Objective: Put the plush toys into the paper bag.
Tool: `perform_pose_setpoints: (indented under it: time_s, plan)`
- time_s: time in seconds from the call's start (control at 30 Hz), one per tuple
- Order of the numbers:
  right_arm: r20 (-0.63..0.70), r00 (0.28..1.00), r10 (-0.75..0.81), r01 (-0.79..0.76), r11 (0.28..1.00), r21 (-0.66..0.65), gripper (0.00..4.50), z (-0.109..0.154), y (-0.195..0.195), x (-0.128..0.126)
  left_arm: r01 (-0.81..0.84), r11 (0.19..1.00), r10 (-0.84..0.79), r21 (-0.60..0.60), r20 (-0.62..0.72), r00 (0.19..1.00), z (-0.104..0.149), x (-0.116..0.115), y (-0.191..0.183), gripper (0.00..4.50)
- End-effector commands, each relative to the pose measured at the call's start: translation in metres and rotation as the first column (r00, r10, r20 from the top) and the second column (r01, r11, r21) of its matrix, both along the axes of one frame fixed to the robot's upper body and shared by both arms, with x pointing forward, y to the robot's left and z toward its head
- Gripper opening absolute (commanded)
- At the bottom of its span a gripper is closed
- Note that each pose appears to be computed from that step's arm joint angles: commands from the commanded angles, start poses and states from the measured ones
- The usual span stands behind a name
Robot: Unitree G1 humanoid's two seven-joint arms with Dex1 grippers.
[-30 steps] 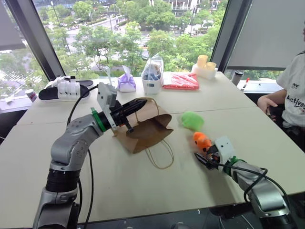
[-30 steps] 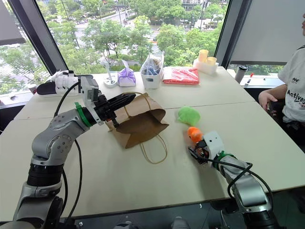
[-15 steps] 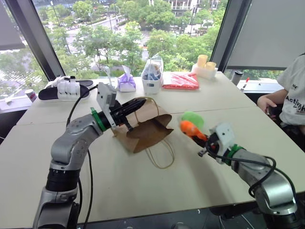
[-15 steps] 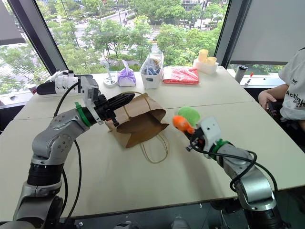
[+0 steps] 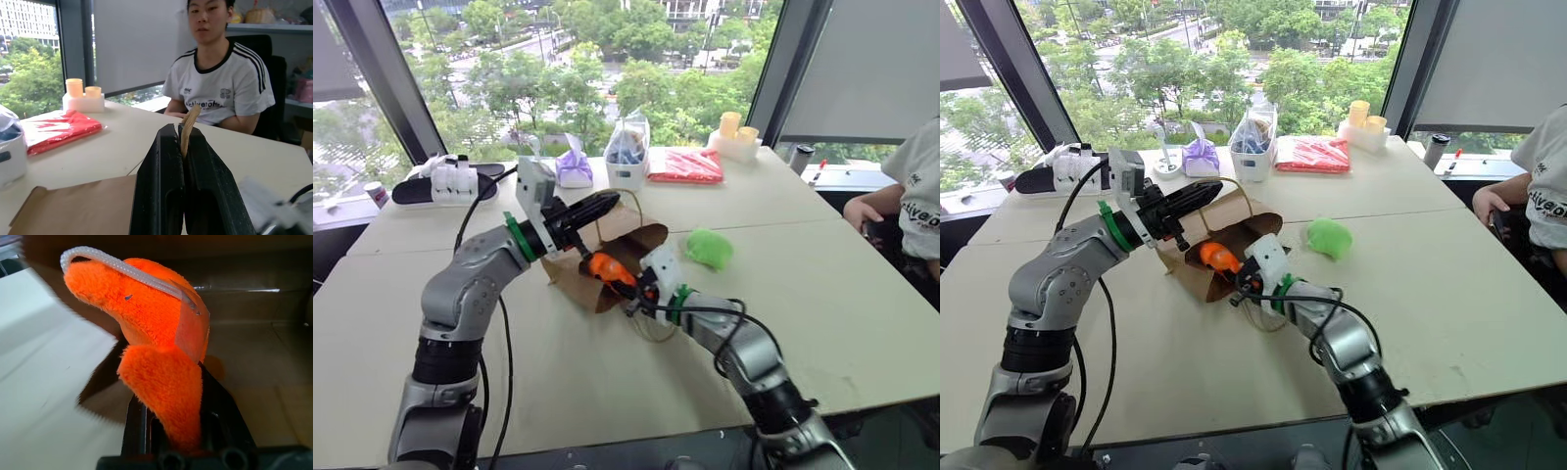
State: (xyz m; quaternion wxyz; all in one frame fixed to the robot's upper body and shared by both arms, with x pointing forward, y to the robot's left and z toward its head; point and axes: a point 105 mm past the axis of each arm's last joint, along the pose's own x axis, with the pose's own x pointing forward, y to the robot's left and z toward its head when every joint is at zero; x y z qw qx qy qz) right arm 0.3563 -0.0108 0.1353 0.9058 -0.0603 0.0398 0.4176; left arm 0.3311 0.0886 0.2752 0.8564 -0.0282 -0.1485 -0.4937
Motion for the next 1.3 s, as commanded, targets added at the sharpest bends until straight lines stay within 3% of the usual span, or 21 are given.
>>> perform_pose_setpoints:
  time_s: [0.03, 0.2, 0.23, 0.27, 0.47, 0.57, 0.77, 0.9, 1.1, 1.23, 1.3]
  plan:
    - [0.079, 0.997, 0.021, -0.021, 1.000, 0.003, 0.26, 0.010, 0.019, 0.018, 0.009, 1.000, -0.009, -0.017, 0.035, 0.999, 0.007, -0.009, 0.000, 0.00]
    - [0.101, 0.994, 0.029, -0.028, 1.000, -0.006, 0.26, 0.011, 0.030, 0.036, -0.007, 1.000, 0.008, -0.027, 0.027, 1.000, 0.005, -0.010, 0.000, 0.00]
    - [0.104, 0.994, 0.034, -0.033, 0.999, -0.009, 0.94, 0.012, 0.031, 0.038, -0.012, 1.000, 0.013, -0.028, 0.027, 1.000, 0.004, -0.010, 0.000, 0.00]
    - [0.109, 0.993, 0.043, -0.041, 0.999, -0.015, 1.28, 0.012, 0.032, 0.039, -0.017, 0.999, 0.018, -0.029, 0.027, 0.999, 0.003, -0.009, 0.001, 0.00]
    - [0.133, 0.990, 0.053, -0.051, 0.999, -0.017, 4.40, 0.020, 0.020, 0.035, -0.041, 0.998, 0.042, -0.045, 0.023, 0.999, 0.004, -0.005, 0.004, 0.00]
    - [0.169, 0.984, 0.055, -0.053, 0.998, -0.015, 4.46, 0.034, 0.008, 0.025, -0.044, 0.998, 0.044, -0.043, 0.020, 0.999, 0.003, -0.004, 0.005, 0.00]
    - [0.223, 0.975, 0.023, -0.029, 0.999, 0.023, 4.46, 0.082, -0.047, -0.026, -0.046, 0.998, 0.047, -0.035, 0.013, 0.999, 0.000, -0.002, 0.007, 0.00]
    - [0.206, 0.970, -0.130, 0.131, 0.991, 0.010, 4.46, 0.086, -0.096, -0.032, -0.045, 0.999, 0.046, -0.030, 0.011, 0.999, -0.001, -0.001, 0.008, 0.00]
    - [0.161, 0.890, -0.426, 0.442, 0.893, -0.079, 4.46, 0.055, -0.163, 0.018, -0.039, 0.999, 0.040, -0.033, 0.009, 0.999, -0.003, 0.000, 0.007, 0.00]
    - [0.198, 0.840, -0.505, 0.539, 0.815, -0.212, 4.46, 0.027, -0.186, 0.051, -0.036, 0.999, 0.037, -0.036, 0.010, 0.999, -0.004, 0.000, 0.005, 0.00]
    - [0.186, 0.830, -0.525, 0.556, 0.806, -0.204, 4.46, 0.018, -0.187, 0.067, -0.036, 0.999, 0.036, -0.037, 0.015, 0.999, -0.004, -0.001, 0.004, 0.00]
